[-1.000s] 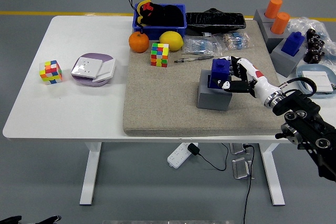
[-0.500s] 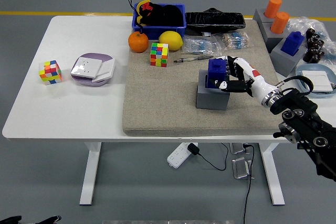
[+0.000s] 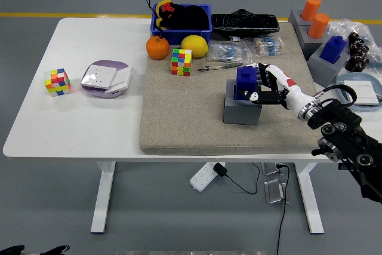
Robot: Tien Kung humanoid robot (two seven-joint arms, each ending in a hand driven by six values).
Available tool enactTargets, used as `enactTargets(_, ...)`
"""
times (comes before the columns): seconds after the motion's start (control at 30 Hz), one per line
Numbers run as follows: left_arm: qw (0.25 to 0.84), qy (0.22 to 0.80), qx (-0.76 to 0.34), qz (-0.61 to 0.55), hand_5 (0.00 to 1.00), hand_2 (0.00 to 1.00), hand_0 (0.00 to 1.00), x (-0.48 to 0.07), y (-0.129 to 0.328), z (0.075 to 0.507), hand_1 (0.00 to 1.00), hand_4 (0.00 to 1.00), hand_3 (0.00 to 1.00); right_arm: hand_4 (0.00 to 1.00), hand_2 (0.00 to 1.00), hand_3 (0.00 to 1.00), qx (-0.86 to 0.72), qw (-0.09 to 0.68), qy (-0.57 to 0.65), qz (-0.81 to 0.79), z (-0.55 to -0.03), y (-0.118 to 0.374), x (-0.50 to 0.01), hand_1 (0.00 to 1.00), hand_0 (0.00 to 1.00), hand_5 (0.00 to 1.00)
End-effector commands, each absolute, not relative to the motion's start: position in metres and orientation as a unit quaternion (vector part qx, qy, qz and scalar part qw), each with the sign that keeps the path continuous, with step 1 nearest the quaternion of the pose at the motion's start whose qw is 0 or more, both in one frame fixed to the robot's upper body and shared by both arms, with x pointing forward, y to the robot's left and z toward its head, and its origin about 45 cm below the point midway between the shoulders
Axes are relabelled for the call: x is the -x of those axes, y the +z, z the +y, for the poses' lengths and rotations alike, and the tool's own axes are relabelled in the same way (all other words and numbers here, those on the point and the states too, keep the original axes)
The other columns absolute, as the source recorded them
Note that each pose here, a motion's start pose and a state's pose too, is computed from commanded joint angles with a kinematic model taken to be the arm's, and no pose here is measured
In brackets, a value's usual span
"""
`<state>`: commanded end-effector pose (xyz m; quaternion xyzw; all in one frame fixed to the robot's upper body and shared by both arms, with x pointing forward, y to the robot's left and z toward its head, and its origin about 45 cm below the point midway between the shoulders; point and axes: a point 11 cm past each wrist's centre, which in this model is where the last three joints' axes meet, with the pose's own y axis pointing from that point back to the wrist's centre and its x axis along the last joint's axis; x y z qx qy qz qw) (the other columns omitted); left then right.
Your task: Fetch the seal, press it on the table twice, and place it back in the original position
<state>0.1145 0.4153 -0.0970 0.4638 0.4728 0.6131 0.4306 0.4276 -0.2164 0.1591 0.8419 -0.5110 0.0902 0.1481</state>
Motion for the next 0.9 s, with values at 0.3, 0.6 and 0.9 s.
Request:
enactTargets(0.3,0.43,0.614,-0.464,0.472,0.414,0.764,0.814,-0.1148,-0.0965,0.4166,0.786,0.692,0.802,0.696,0.433,0.462,-0.837,0.16,0.095,-0.515,-0.2248,0.1579,-0.4308,0.425,0.544,0.002)
enactTargets(0.6,0.43,0.614,-0.464,0.471,0.415,0.764,0.814,-0.1154,-0.096,0.4175,0.787,0.692,0.802,0.696,0.434,0.462,-0.839,0.16,0.094,-0.511,-0.223,0.157,-0.4292,0.426,0.546,0.002)
enactTargets(0.9,0.43,0.613,-0.465,0.471,0.414,0.764,0.814,-0.1146,-0.0961,0.4178,0.786,0.692,0.802,0.699,0.434,0.463,-0.84,0.15,0.098,-0.512,-0.2214,0.1636,-0.4304,0.426,0.547,0.002)
